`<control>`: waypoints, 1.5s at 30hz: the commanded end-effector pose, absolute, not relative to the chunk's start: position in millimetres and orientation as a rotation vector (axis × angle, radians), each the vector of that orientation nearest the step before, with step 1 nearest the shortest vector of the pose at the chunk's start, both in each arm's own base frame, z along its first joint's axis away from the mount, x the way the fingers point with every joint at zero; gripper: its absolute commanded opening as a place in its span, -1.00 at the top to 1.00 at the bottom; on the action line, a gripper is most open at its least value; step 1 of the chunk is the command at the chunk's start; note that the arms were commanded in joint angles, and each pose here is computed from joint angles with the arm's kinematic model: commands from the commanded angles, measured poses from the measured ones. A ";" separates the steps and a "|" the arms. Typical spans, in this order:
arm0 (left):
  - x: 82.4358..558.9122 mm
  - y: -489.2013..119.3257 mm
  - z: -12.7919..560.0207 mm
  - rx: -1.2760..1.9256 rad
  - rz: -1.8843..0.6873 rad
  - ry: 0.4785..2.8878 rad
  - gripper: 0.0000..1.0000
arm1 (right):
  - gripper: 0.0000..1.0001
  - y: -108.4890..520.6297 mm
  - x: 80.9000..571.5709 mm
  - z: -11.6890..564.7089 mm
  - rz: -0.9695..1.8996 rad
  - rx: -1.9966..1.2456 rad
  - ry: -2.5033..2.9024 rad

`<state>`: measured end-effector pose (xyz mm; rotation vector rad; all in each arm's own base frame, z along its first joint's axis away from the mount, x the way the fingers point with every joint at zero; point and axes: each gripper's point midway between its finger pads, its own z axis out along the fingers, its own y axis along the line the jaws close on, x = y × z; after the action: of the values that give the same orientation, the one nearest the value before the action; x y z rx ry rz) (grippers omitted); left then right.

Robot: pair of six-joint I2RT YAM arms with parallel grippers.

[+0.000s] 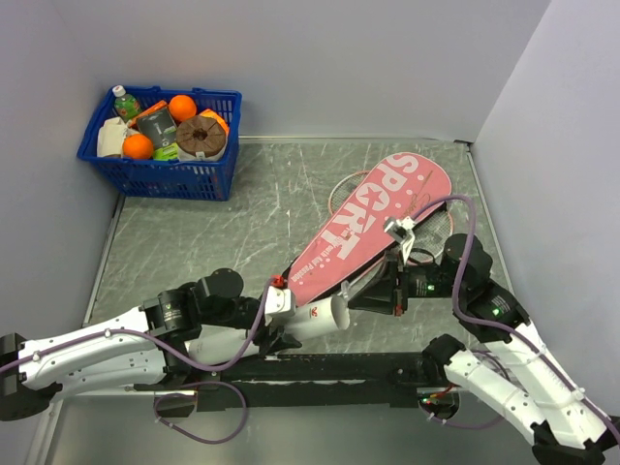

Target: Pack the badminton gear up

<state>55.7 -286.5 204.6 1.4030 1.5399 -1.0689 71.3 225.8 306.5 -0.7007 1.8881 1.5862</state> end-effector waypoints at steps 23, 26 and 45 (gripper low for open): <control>58.8 -292.6 232.8 1.347 -1.085 1.430 0.98 | 0.93 252.0 47.0 312.5 1.642 -0.861 1.834; 58.8 -292.4 233.2 1.347 -1.084 1.428 0.98 | 0.94 253.0 44.6 313.6 1.650 -0.866 1.828; 58.9 -290.6 235.8 1.338 -1.082 1.419 0.98 | 0.56 268.4 37.4 306.2 1.706 -0.900 1.827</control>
<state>56.7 -283.7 209.9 1.3905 1.5162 -1.0575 39.0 260.2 297.8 -0.8824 1.9031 1.6630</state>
